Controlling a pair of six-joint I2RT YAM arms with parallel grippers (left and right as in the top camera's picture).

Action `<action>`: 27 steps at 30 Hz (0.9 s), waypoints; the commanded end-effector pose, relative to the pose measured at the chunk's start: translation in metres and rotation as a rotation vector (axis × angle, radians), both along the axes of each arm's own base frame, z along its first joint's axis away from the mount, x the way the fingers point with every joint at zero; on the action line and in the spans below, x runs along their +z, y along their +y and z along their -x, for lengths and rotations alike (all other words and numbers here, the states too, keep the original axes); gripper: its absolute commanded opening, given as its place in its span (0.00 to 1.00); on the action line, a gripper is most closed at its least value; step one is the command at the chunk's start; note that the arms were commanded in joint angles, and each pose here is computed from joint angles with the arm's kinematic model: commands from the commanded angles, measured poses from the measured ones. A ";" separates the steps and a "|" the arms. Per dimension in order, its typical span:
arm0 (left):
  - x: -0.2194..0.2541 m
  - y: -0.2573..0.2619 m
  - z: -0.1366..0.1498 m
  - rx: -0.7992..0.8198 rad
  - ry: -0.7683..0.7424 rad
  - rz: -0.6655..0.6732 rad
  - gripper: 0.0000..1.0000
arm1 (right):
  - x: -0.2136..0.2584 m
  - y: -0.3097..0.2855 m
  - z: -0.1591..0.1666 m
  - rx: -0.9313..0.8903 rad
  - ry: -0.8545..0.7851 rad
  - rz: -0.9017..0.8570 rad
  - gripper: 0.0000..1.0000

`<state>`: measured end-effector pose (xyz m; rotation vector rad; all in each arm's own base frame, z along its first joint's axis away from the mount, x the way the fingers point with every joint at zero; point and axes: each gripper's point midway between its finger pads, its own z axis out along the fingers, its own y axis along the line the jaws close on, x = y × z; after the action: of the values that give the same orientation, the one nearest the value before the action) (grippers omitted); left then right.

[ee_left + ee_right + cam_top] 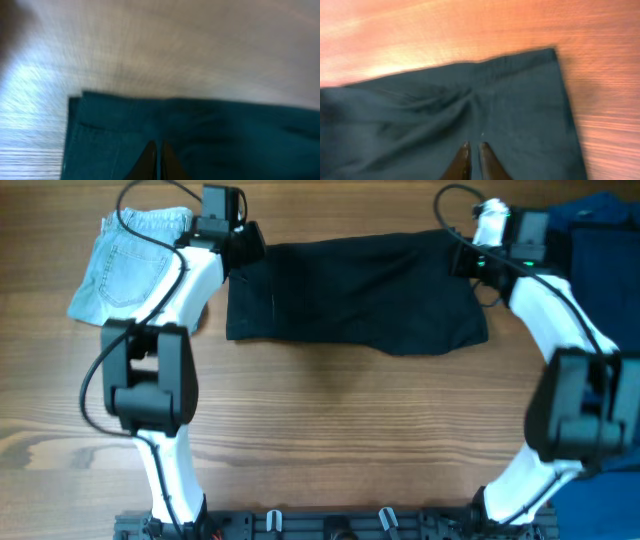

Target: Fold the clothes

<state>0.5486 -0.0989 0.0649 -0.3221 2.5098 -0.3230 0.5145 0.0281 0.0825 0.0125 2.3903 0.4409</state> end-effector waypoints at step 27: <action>0.059 0.031 0.081 0.040 0.197 -0.166 0.24 | 0.129 -0.048 0.049 -0.048 -0.112 0.322 0.16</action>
<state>0.4733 -0.0661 0.1362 -0.3580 2.6470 -0.0499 0.4588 0.0033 0.2532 -0.0620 2.2231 0.1120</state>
